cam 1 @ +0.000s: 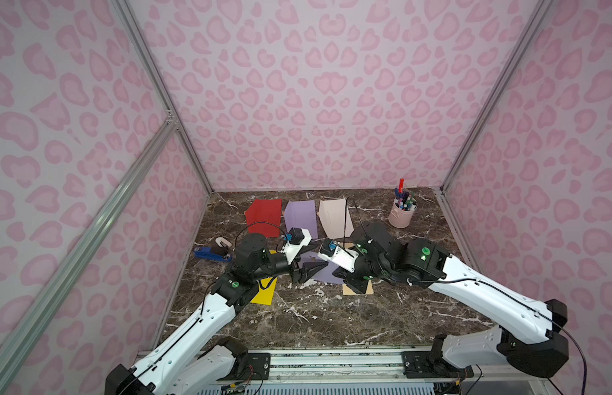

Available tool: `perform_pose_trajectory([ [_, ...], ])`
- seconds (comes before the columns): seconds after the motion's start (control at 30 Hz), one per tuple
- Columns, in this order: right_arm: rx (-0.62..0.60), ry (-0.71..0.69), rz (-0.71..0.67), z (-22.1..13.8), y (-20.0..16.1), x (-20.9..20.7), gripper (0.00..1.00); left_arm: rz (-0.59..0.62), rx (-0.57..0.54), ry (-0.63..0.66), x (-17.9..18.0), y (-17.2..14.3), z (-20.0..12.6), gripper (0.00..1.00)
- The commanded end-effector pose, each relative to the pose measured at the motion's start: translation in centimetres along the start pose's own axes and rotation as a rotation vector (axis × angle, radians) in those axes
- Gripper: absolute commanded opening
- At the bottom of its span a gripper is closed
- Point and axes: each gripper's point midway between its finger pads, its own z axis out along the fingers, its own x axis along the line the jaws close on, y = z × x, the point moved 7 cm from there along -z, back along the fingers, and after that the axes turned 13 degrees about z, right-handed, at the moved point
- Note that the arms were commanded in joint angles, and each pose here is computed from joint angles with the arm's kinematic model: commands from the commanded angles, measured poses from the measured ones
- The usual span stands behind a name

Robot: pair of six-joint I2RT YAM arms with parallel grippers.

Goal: Open the envelope
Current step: Pick up the envelope from the envelope.

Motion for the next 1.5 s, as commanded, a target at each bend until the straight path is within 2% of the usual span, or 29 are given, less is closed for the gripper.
perform_pose_trajectory([
  [0.0,-0.013,-0.011,-0.014,-0.3,0.5,0.0,0.0,0.022,-0.023,-0.045,-0.5,0.3,0.2,0.43],
  [0.07,-0.016,-0.016,-0.017,-0.5,0.6,0.0,0.0,0.018,-0.026,-0.08,-0.9,0.3,0.4,0.32],
  [0.1,-0.017,-0.027,-0.016,-0.5,0.6,-0.1,0.0,0.017,-0.027,-0.088,-1.0,0.3,0.5,0.29],
  [0.37,-0.038,-0.079,-0.02,-1.2,1.3,-0.6,0.0,0.023,-0.031,-0.139,-2.1,0.4,0.8,0.22],
  [0.6,-0.057,-0.13,-0.024,-1.7,1.8,-1.0,0.0,0.035,-0.027,-0.172,-3.0,0.5,1.1,0.27],
  [0.63,-0.06,-0.134,-0.024,-1.8,1.9,-1.0,0.0,0.034,-0.024,-0.173,-3.0,0.5,1.1,0.24],
  [0.73,-0.065,-0.138,-0.027,-1.9,2.1,-1.1,0.0,0.03,-0.016,-0.175,-3.0,0.4,1.3,0.06],
  [0.9,-0.056,-0.145,-0.025,-1.5,2.0,-1.2,0.0,0.035,-0.026,-0.158,-2.9,0.6,1.2,0.05],
  [0.93,-0.055,-0.149,-0.025,-1.5,2.0,-1.2,0.03,0.038,-0.031,-0.151,-2.9,0.6,1.1,0.05],
  [1.07,-0.079,-0.202,-0.007,-1.8,2.6,-1.7,0.37,0.034,-0.031,-0.04,-2.1,0.7,0.7,0.05],
  [1.13,-0.134,-0.304,0.034,-2.8,3.3,-2.7,0.48,0.028,-0.026,0.053,-1.3,0.6,0.4,0.05],
  [1.2,-0.212,-0.35,0.09,-4.5,4.1,-4.1,0.57,0.014,-0.069,0.144,-0.5,1.0,-0.5,0.05],
  [1.33,-0.416,-0.259,0.196,-8.2,5.5,-5.7,0.68,-0.042,-0.223,0.281,1.2,2.1,-4.0,0.05],
  [1.47,-0.618,-0.01,0.252,-9.8,5.3,-6.1,0.71,-0.075,-0.366,0.359,2.0,3.6,-7.3,0.05],
])
